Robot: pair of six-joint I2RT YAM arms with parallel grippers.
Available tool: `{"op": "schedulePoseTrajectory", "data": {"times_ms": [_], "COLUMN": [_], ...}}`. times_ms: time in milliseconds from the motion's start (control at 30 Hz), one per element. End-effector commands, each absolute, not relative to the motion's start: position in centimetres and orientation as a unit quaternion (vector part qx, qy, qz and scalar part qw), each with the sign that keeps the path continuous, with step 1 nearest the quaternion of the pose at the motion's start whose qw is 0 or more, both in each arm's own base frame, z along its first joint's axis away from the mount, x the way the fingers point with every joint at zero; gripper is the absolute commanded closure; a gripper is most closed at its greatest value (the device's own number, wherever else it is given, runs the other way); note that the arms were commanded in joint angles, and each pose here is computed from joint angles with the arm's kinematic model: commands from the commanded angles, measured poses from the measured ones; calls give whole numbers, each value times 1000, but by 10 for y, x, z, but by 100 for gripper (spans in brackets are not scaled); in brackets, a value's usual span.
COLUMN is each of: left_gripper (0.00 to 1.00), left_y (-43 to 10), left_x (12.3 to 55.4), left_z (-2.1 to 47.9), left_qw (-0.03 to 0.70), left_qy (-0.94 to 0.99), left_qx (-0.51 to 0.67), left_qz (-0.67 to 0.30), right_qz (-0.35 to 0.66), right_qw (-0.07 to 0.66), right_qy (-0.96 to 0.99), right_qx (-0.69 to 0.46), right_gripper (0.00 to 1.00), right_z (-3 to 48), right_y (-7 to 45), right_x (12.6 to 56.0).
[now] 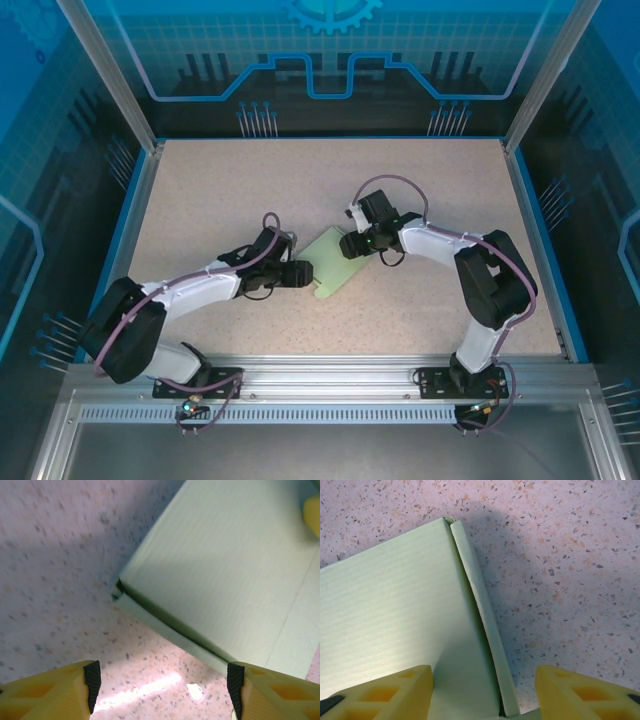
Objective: Fold the paper box
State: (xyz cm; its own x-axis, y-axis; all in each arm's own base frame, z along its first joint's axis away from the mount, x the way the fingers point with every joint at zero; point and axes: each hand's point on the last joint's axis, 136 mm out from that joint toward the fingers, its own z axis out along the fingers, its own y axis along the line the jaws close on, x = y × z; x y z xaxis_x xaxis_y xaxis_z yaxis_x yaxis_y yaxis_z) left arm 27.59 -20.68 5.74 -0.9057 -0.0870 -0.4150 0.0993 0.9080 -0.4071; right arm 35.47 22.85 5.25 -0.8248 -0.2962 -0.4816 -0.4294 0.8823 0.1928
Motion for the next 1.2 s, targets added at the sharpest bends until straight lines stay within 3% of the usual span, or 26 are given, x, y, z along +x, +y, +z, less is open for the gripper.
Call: {"op": "schedulePoseTrajectory", "data": {"times_ms": [0,533,800,1167], "left_gripper": [32,54,43,34], "left_y": [-238,-246,-249,-236], "left_x": [285,348,356,363], "left_z": [71,45,58,80], "left_qw": [205,206,221,264], "left_qy": [929,942,938,934], "left_qx": [-24,-6,8,34], "left_qz": [-308,-266,-266,-238], "right_qz": [141,148,142,109], "right_qw": [197,212,230,235], "right_qy": [953,960,953,950], "right_qx": [-183,-110,-136,-172], "right_gripper": [43,42,40,38], "right_z": [40,55,81,102], "right_y": [220,201,187,168], "right_x": [344,350,353,312]}}
